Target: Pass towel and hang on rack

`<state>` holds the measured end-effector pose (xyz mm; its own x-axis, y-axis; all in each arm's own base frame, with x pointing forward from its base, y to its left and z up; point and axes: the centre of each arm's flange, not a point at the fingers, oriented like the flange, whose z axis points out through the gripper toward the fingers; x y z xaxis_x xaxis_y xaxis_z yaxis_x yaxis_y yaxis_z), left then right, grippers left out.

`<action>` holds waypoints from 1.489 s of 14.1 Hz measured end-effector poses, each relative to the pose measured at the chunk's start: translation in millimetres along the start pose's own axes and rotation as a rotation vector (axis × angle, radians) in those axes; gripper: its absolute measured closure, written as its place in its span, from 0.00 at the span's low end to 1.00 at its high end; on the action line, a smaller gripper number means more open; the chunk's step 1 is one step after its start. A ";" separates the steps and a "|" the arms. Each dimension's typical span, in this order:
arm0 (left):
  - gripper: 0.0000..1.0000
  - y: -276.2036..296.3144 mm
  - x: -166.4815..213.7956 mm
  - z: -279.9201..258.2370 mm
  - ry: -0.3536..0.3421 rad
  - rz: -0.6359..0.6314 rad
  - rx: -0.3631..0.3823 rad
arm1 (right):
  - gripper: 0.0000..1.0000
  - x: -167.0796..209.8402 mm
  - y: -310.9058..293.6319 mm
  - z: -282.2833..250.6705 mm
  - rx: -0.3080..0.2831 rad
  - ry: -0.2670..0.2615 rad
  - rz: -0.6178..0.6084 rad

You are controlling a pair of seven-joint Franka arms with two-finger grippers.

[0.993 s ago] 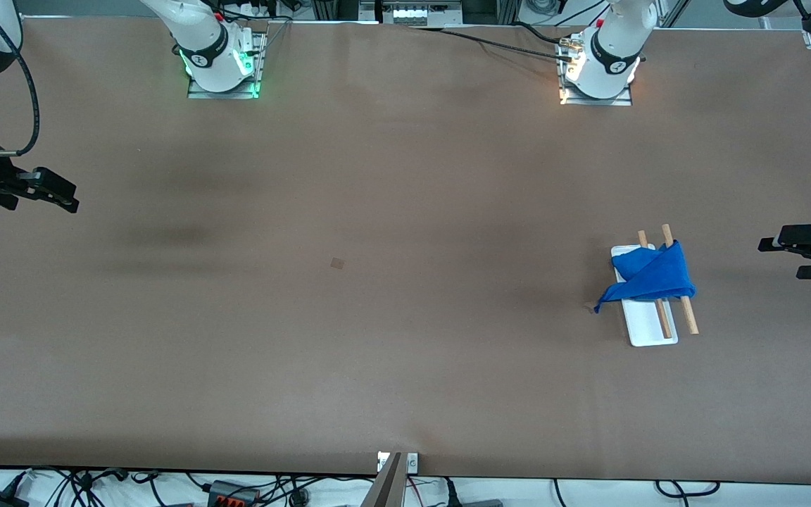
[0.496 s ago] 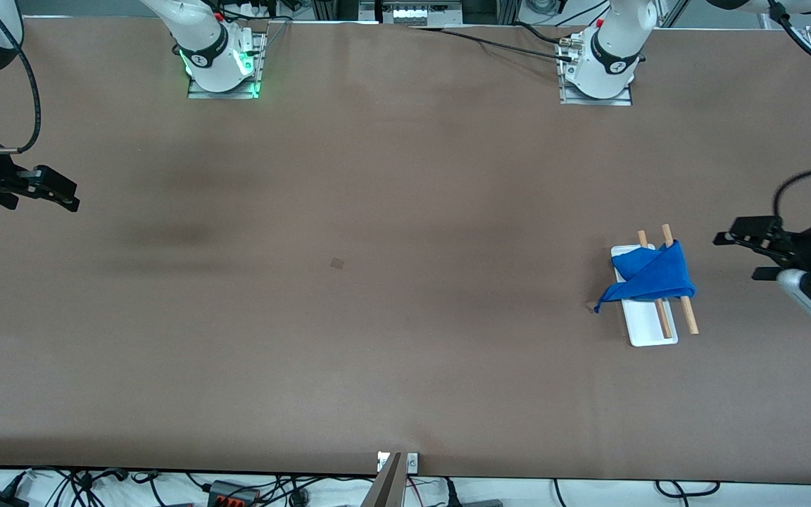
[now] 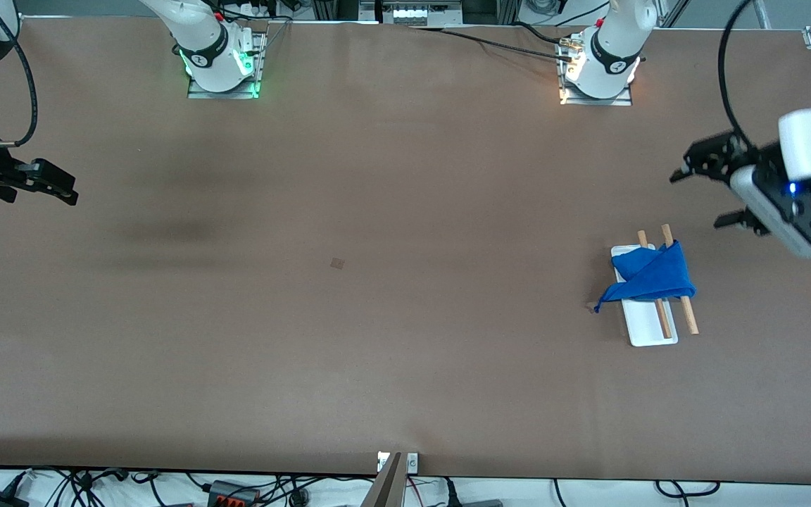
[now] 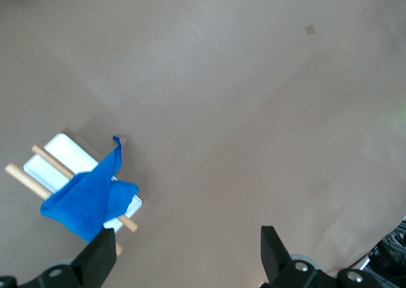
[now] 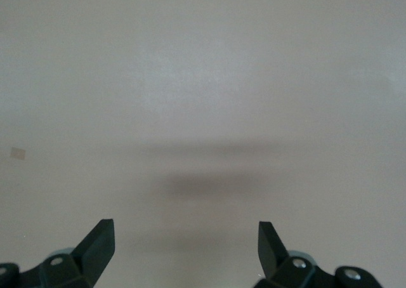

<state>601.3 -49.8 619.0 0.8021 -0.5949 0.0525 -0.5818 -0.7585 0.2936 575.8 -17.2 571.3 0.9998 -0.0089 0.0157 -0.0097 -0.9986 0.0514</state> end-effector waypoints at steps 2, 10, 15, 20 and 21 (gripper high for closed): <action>0.00 -22.5 -24.7 -8.1 0.020 -0.117 0.011 | 0.00 -0.1 -0.6 0.8 0.000 -0.001 -0.001; 0.00 -74.6 -99.8 -28.2 0.016 -0.640 -0.013 | 0.00 -6.8 -1.2 15.7 0.001 0.001 -0.003; 0.00 -67.7 -102.5 -15.0 -0.055 -0.721 0.009 | 0.00 -15.9 1.2 1.4 0.002 0.008 0.001; 0.00 -53.8 -87.7 -7.1 -0.077 -0.690 0.037 | 0.00 -21.3 1.5 3.5 0.002 -0.033 0.002; 0.00 -51.3 -85.4 -4.6 -0.094 -0.683 0.063 | 0.00 -21.7 1.5 3.9 0.002 -0.037 0.002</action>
<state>563.3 41.1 603.9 0.9780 0.0028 -0.2085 0.0402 -0.9837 0.1754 554.2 -18.8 567.2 0.9997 -0.0127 -0.0207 -0.0117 -0.9987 0.0494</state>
